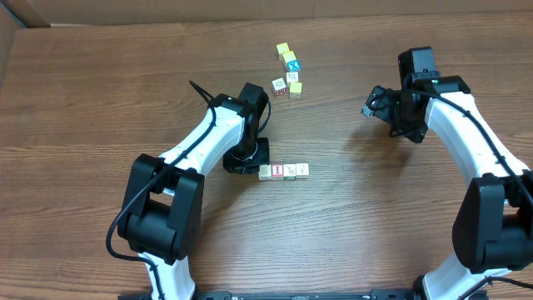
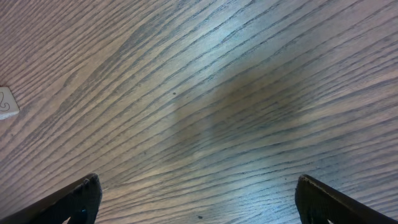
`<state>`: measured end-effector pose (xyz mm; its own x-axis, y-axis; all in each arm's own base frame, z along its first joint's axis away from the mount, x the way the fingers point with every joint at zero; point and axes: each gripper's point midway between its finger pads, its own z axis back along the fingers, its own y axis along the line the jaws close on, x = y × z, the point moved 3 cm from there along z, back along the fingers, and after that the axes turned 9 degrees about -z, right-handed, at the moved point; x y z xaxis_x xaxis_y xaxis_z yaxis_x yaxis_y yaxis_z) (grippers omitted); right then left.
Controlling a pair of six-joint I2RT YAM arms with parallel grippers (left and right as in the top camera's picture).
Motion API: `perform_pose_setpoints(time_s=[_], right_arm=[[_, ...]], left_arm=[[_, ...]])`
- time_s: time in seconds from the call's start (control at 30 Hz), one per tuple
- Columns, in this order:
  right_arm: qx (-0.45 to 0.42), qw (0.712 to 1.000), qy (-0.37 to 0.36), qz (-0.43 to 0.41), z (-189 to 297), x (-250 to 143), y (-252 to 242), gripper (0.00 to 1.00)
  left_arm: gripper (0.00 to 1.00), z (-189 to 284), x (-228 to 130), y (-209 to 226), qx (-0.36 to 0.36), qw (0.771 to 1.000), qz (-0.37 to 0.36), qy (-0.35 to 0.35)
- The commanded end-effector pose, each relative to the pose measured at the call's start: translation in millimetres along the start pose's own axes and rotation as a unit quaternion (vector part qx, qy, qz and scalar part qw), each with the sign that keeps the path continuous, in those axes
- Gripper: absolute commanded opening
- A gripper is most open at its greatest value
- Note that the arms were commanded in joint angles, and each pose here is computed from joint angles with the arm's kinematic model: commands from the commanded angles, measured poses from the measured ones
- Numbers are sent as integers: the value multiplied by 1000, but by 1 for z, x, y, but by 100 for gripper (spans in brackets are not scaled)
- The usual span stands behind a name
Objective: Flip 4 blocks
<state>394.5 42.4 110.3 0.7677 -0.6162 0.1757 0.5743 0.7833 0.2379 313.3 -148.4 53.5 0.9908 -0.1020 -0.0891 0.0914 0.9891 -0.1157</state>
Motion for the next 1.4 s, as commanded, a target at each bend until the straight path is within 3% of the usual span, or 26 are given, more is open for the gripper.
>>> perform_pose_setpoints(time_s=[0.0,0.47,0.77,1.03,1.37], right_arm=[[3,1000,-11,1,4,5,2,100],[6,1000,-14,1,4,6,3,100],[5,1000,-13,2,4,6,3,100],[6,1000,-14,2,4,6,3,100],[6,1000,-14,2,4,6,3,100]], left_arm=[[4,-3,-3,-3,-11,1000,5,8],[4,4,5,11,-7,1000,15,-2],[4,54,17,24,-13,1000,7,-22],[4,97,10,-2,-104,993,-5,-60],[4,121,-11,-9,-130,990,-5,-60]])
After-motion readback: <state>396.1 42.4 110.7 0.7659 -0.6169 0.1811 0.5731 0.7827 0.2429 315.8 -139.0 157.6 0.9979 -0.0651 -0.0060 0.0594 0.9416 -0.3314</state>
